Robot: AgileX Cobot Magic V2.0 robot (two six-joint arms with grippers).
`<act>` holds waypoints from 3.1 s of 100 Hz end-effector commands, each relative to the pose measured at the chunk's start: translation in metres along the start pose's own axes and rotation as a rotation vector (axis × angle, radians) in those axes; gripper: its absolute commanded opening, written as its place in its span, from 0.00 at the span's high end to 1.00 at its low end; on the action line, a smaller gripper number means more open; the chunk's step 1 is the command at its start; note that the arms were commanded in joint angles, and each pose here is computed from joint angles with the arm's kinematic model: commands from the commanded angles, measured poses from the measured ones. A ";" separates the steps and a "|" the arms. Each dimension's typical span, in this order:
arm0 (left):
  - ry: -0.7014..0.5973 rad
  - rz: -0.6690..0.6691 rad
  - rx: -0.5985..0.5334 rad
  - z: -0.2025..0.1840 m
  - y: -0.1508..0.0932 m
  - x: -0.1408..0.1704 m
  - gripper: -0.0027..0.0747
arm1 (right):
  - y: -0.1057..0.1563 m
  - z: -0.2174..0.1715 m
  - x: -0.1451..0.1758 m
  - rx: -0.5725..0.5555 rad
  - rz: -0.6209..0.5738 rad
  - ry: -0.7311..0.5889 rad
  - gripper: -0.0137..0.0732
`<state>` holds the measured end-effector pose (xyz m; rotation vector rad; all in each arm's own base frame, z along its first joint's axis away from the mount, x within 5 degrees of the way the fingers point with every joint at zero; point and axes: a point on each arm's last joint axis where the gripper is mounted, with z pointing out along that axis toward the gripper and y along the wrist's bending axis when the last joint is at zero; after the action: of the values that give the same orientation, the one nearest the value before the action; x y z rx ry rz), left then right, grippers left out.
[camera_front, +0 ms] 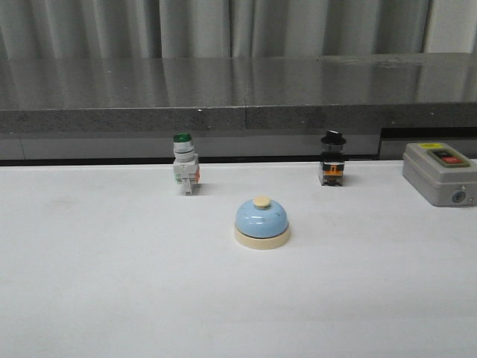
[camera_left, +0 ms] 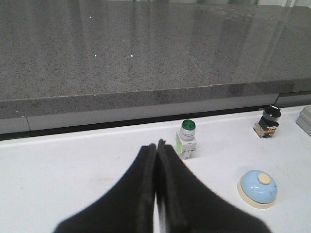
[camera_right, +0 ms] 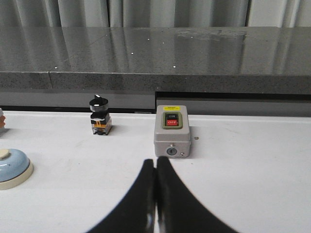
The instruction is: Place and press bell with both arms
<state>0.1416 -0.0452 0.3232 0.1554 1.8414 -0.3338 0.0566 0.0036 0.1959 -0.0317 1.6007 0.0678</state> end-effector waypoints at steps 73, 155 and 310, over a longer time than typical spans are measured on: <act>-0.199 0.104 -0.014 -0.024 0.005 0.014 0.99 | 0.000 -0.003 -0.013 0.003 -0.016 -0.117 0.92; -0.356 0.043 -0.138 -0.060 0.029 0.133 0.99 | 0.000 -0.003 -0.013 0.003 -0.016 -0.117 0.92; -0.351 0.035 -0.189 -0.059 0.033 0.141 0.99 | 0.000 -0.003 -0.018 0.002 -0.016 -0.164 0.92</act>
<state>0.0559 -0.0049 0.2055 0.0090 1.5672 -0.1324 0.0566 0.0036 0.1967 -0.0315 1.5918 0.0680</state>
